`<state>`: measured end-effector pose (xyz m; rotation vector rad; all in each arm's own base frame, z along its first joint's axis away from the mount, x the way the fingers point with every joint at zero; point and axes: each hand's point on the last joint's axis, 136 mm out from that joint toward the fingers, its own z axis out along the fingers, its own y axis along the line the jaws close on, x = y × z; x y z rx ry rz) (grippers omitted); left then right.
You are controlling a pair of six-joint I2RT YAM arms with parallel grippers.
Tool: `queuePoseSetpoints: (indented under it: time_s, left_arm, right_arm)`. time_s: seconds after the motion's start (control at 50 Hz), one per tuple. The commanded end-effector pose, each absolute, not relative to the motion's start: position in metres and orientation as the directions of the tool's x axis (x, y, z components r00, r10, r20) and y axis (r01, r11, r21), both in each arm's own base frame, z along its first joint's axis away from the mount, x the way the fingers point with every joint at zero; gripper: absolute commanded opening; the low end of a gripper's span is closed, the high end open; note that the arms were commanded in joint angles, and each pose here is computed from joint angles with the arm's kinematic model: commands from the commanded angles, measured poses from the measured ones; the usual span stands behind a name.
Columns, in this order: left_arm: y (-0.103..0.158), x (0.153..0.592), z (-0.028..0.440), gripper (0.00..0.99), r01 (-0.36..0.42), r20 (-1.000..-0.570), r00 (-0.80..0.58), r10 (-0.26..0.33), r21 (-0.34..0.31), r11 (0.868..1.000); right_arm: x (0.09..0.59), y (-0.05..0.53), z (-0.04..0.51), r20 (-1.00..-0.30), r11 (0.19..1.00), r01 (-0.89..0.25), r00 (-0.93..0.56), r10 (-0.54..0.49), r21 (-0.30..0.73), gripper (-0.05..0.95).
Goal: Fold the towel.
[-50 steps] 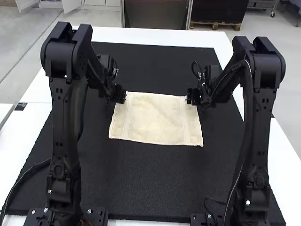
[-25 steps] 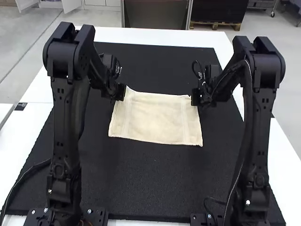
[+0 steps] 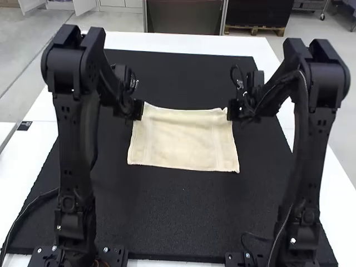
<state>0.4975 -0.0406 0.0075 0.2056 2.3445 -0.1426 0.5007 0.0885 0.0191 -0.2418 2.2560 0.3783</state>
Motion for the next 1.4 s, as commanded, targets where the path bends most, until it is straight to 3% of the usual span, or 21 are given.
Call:
queuePoseSetpoints:
  time_s: [0.0,0.58,0.8,1.38]
  left_arm:
    - [-0.031,0.500,0.030,0.025,0.179,-0.744,-0.663,0.087,-0.044,0.983]
    - [-0.039,0.456,0.061,0.025,0.212,-0.757,-0.647,0.088,-0.067,0.975]
    - [-0.039,0.432,0.059,0.025,0.215,-0.735,-0.673,0.088,-0.081,0.973]
    - [-0.041,0.385,0.064,0.025,0.227,-0.730,-0.676,0.101,-0.075,0.971]
  right_arm:
    - [0.502,0.079,0.048,-0.791,0.931,-0.295,-0.612,-0.013,0.213,-0.02]
    - [0.451,0.091,0.068,-0.747,0.890,-0.348,-0.665,-0.012,0.295,-0.02]
    - [0.434,0.087,0.076,-0.737,0.889,-0.340,-0.676,-0.003,0.308,-0.02]
    - [0.379,0.090,0.086,-0.696,0.873,-0.335,-0.718,0.007,0.354,-0.02]
